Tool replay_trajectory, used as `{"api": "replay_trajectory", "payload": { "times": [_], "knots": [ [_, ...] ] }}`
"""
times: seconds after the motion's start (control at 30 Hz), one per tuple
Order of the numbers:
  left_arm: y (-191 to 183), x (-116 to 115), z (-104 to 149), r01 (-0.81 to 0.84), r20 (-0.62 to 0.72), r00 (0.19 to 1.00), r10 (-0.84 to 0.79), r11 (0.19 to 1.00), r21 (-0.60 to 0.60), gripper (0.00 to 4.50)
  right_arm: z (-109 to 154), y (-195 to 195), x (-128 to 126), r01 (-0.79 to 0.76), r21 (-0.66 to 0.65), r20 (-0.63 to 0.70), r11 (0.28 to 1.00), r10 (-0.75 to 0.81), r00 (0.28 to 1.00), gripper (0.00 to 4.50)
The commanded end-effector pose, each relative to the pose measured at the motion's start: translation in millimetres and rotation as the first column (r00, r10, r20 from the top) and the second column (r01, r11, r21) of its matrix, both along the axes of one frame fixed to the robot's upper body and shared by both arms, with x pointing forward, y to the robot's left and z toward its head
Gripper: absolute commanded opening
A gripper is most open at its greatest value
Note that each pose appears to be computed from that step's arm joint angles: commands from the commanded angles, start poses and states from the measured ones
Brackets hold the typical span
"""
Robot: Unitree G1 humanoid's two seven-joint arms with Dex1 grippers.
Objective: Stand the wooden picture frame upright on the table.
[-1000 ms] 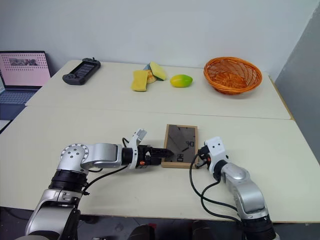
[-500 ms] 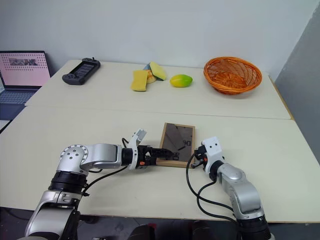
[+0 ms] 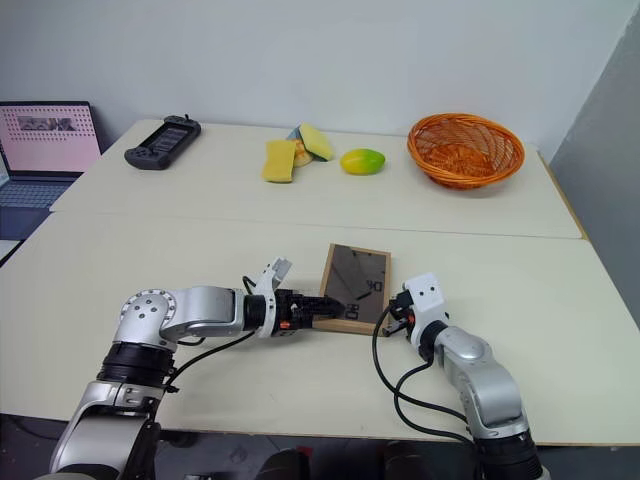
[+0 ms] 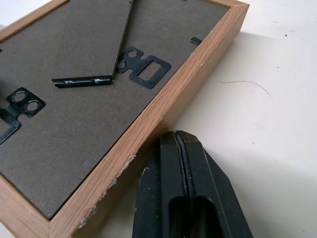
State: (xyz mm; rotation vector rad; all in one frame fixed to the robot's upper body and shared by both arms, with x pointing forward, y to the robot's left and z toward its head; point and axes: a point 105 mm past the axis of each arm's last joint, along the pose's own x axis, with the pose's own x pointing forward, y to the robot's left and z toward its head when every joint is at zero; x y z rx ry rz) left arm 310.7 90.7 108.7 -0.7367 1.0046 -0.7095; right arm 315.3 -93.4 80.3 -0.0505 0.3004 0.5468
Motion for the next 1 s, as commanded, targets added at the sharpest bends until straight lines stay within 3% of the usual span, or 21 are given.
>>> {"api": "replay_trajectory", "payload": {
  "times": [0.03,0.2,0.5,0.77,0.87,1.0],
  "knots": [
    [-3.6,0.0,7.8,0.005,0.018,1.0,-0.004,0.999,-0.032,2.11,15.9,6.1,0.5,-0.027,0.017,0.059,0.999,0.026,0.998,0.0],
    [-5.2,-0.9,10.1,0.004,0.021,1.0,-0.003,0.999,-0.041,1.31,15.6,6.2,0.9,-0.027,0.019,0.058,0.999,0.026,0.998,0.0],
    [-1.6,3.5,12.8,-0.015,0.018,1.0,0.016,0.998,-0.054,1.3,15.7,-0.6,3.5,-0.017,-0.012,0.07,1.0,0.018,0.997,0.0],
    [9.3,40.3,76.1,-0.058,0.226,0.969,0.099,0.981,-0.183,1.3,12.3,-31.6,9.7,0.027,-0.074,0.073,0.997,-0.022,0.997,0.0],
    [9.9,45.6,86.6,-0.051,0.274,0.956,0.105,0.979,-0.2,1.3,10.5,-34.9,9.9,0.029,-0.078,0.069,0.997,-0.023,0.997,0.0],
    [6.7,47.5,151.4,0.065,0.61,0.79,0.056,0.982,-0.175,1.3,5.0,-48.6,11.7,0.032,-0.094,0.056,0.995,-0.026,0.998,0.0]
  ]
}}
